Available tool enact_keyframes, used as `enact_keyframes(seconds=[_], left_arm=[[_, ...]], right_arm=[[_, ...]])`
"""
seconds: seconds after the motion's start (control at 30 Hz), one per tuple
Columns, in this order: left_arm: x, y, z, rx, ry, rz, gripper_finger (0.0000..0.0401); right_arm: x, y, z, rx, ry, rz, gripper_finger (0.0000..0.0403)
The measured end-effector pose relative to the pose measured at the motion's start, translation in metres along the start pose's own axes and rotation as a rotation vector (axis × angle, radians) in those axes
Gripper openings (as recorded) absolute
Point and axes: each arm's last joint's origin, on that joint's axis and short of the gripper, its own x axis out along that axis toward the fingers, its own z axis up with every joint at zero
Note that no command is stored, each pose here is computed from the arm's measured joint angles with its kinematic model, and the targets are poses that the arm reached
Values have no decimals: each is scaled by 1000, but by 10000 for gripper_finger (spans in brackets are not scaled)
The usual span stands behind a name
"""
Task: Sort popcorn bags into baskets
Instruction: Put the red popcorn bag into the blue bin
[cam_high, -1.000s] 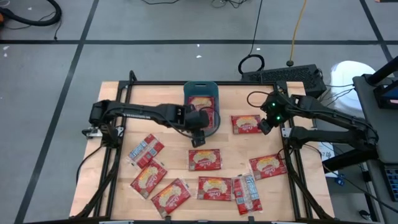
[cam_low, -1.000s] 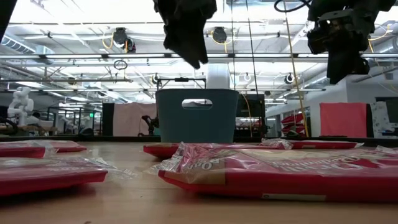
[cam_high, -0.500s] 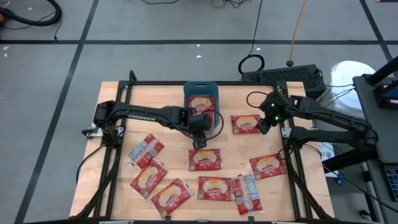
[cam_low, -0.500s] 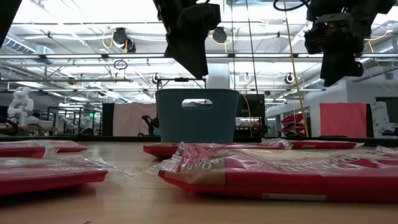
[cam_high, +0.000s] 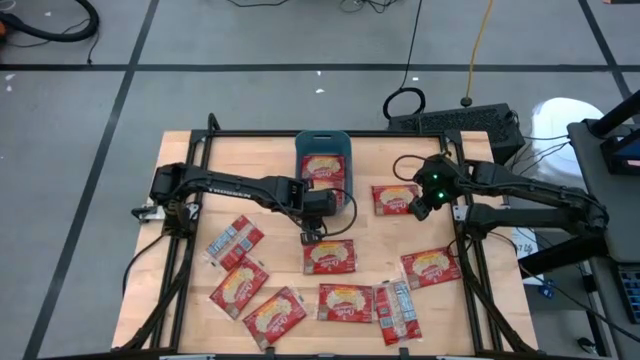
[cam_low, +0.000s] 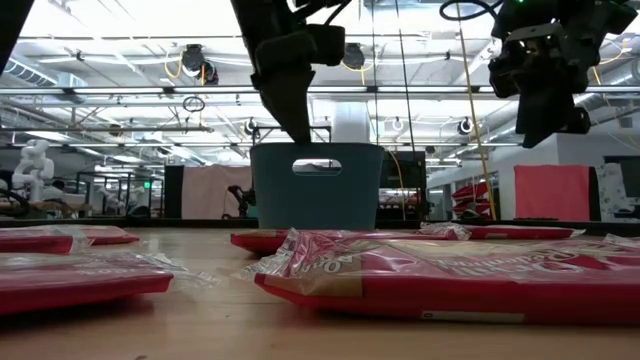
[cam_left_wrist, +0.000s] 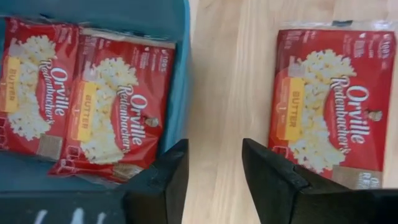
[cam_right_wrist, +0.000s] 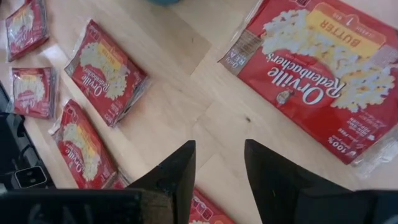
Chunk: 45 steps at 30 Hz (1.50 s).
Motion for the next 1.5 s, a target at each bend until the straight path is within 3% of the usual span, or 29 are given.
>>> enact_keyframes(seconds=[0.3, 0.47, 0.53, 0.77, 0.97, 1.2, 1.5], left_arm=[[-8, -21, 2, -43, -27, -25, 108], [-21, -28, 11, -133, -104, 9, 122], [-22, -30, 13, -201, -133, 19, 135], [-28, -49, 20, -460, -264, -1, 181], [-35, -71, 22, -644, -354, -58, 169], [-43, -104, 8, -671, -322, -113, 136], [-47, -126, -11, -674, -238, -99, 129]], right_arm=[[2, 5, -4, -3, 22, 9, 132], [2, 2, -6, 150, 7, -61, 133], [3, 2, -5, 141, 0, -75, 135], [16, 3, 7, -165, -25, -164, 177], [41, 12, 31, -422, -98, -160, 239], [75, 18, 43, -774, -50, -166, 253], [112, 22, 40, -939, 66, -119, 232]])
